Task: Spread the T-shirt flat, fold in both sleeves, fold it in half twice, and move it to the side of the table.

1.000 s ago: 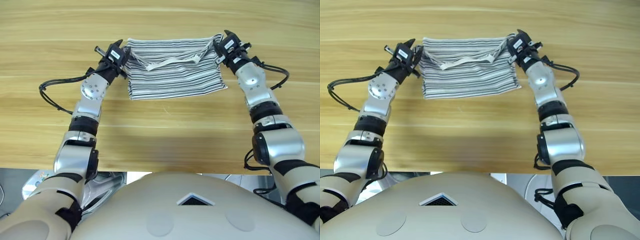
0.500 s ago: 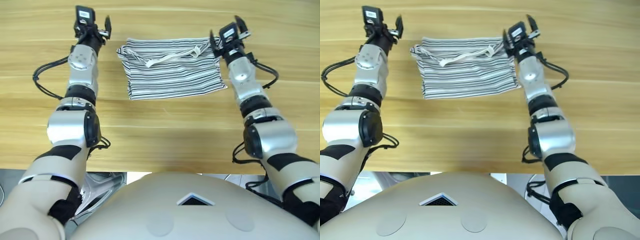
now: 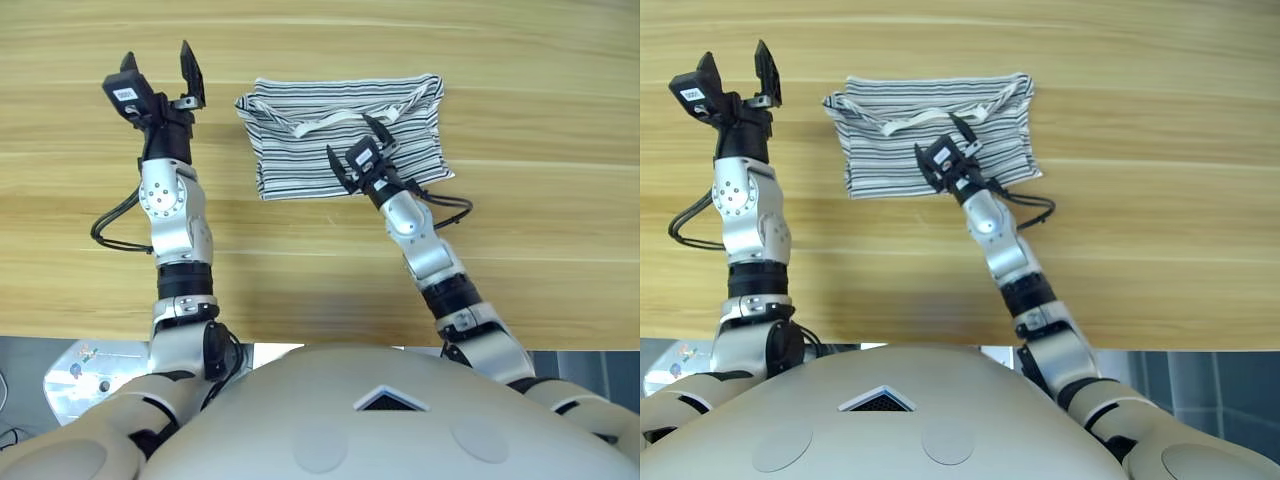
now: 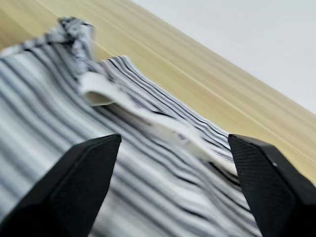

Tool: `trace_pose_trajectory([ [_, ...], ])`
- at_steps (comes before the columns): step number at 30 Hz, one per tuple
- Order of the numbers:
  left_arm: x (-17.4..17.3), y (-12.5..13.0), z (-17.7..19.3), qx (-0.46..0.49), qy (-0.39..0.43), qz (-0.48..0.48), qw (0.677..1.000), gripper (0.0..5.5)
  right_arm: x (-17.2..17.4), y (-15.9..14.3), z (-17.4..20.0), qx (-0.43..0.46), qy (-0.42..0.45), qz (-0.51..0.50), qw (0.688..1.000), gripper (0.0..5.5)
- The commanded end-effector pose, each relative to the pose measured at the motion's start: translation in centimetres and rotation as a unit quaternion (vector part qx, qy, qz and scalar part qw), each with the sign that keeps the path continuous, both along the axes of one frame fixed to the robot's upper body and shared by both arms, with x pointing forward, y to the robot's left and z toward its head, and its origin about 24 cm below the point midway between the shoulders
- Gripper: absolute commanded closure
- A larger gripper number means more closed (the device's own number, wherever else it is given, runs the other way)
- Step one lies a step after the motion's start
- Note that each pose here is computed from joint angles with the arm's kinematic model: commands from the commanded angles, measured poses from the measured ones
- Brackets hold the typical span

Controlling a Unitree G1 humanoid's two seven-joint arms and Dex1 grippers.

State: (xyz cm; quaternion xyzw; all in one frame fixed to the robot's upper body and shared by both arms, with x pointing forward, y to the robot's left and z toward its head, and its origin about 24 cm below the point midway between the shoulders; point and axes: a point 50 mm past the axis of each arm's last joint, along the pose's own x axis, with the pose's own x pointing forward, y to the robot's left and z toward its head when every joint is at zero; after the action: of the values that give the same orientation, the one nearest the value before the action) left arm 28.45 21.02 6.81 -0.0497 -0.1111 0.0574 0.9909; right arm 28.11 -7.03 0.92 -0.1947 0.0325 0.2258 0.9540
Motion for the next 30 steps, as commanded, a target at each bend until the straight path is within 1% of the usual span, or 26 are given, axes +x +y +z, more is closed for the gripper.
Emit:
trace_pose_trajectory([
  [1, -0.3, -0.9, 0.8, 0.001, -0.004, -0.006, 1.000, 1.20, 1.9, -0.1, 1.3, 0.009, 0.011, -0.018, 1.000, 1.49],
  [3, -0.2, -1.2, 0.8, 0.005, 0.001, -0.008, 1.000, 1.20, 2.1, 0.1, 1.0, -0.004, 0.030, -0.011, 0.999, 1.49],
  [6, -0.1, -1.9, 1.4, 0.006, -0.003, -0.018, 1.000, 1.20, 1.0, 0.0, -1.2, 0.003, 0.129, -0.004, 0.992, 1.49],
  [8, -0.3, -2.5, 2.0, 0.006, -0.014, -0.026, 1.000, 1.20, 0.1, -0.9, -2.2, -0.006, 0.173, -0.014, 0.985, 1.49],
  [10, -0.3, -3.0, 2.3, 0.007, -0.019, -0.032, 0.999, 1.20, -1.2, -1.4, -2.5, -0.017, 0.184, -0.017, 0.983, 1.49],
  [14, -0.3, -3.3, 2.2, 0.005, -0.014, -0.036, 0.999, 1.20, -4.7, -0.9, -3.0, -0.007, 0.216, -0.018, 0.976, 1.49],
  [16, -0.3, -3.3, 2.3, 0.004, -0.013, -0.035, 0.999, 1.20, -5.4, -1.2, -3.5, -0.007, 0.242, -0.037, 0.970, 1.49],
  [19, -0.3, -3.7, 2.2, 0.002, -0.012, -0.042, 0.999, 1.20, -5.9, -2.6, -2.5, -0.024, 0.236, -0.052, 0.970, 1.49],
  [20, -0.3, -3.8, 2.2, 0.003, -0.012, -0.044, 0.999, 1.20, -6.4, -3.2, -2.1, -0.034, 0.228, -0.044, 0.972, 1.49],
  [21, -0.3, -3.9, 2.1, 0.006, -0.010, -0.049, 0.999, 1.20, -7.5, -4.5, -1.7, -0.053, 0.225, -0.028, 0.973, 1.49],
  [23, -0.6, -4.1, 1.9, 0.013, -0.005, -0.054, 0.998, 1.20, -10.0, -7.9, -1.0, -0.104, 0.225, -0.007, 0.969, 1.49],
  [25, -0.7, -4.1, 1.7, 0.021, 0.001, -0.056, 0.998, 1.20, -11.5, -11.3, -0.1, -0.152, 0.219, -0.019, 0.964, 1.49],
  [28, -1.0, -4.1, 1.3, 0.040, 0.010, -0.064, 0.997, 1.20, -12.0, -15.4, 1.1, -0.213, 0.201, -0.053, 0.955, 1.49],
  [30, -1.1, -4.2, 1.0, 0.056, 0.018, -0.072, 0.996, 1.20, -11.0, -17.1, 1.8, -0.248, 0.171, -0.065, 0.951, 1.49],
])
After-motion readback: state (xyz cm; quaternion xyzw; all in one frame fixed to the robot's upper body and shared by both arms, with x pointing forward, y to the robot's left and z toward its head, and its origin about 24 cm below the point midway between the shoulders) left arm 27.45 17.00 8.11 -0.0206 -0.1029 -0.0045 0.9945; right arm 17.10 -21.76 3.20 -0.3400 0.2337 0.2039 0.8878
